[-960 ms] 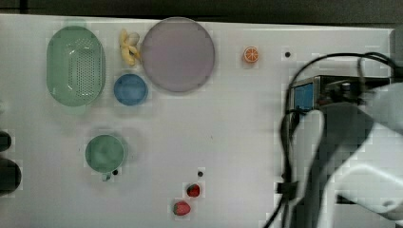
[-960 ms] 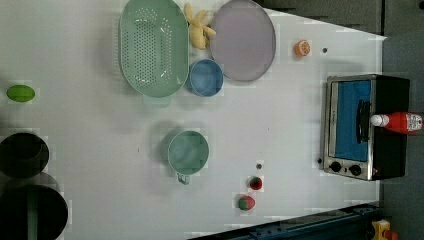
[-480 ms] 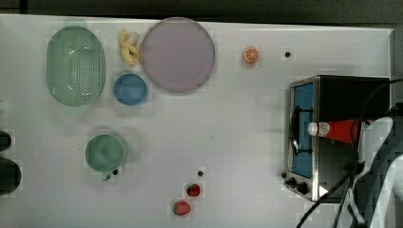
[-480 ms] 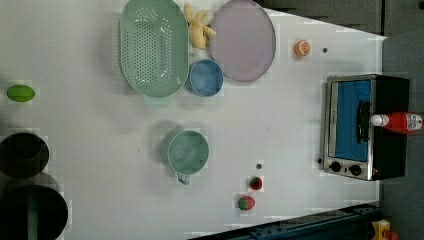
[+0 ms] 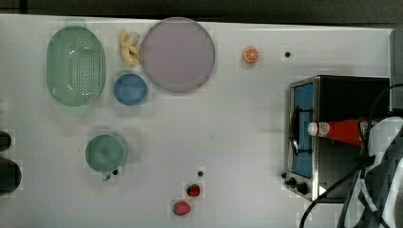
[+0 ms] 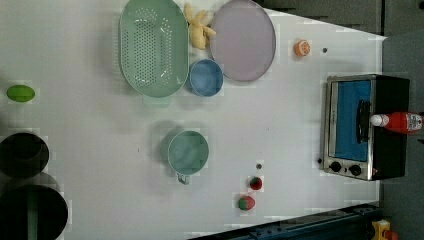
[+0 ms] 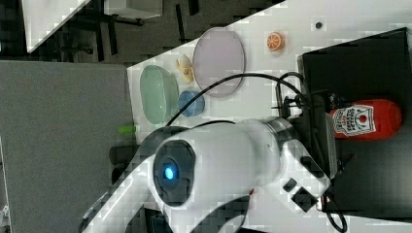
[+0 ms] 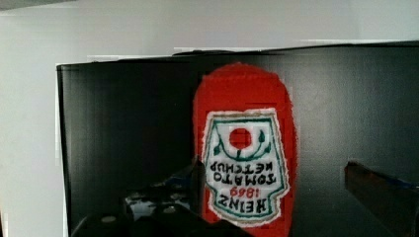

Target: Pick Ketchup from oven and place it on table.

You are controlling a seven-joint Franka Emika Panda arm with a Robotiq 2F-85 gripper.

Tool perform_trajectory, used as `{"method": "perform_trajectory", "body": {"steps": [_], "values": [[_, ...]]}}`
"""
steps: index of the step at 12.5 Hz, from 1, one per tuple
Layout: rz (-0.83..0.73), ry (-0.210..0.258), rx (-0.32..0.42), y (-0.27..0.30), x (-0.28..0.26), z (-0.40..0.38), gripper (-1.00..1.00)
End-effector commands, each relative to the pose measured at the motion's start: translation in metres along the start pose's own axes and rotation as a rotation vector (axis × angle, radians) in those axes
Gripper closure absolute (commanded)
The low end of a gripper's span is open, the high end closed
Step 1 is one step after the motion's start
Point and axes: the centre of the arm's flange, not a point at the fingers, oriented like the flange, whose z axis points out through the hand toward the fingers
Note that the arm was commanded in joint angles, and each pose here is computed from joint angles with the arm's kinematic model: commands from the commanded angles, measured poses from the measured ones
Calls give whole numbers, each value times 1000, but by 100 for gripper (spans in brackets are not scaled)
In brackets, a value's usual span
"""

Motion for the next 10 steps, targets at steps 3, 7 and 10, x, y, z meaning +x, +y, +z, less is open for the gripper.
{"method": "perform_trajectory", "body": {"steps": [3,7,10], "values": [[-23,-6,15,-17,-8,36,-100],[-15,-18,-8,-12,-5,42,-27],[-66,-53,36,-33,-18,-47,-27]]}}
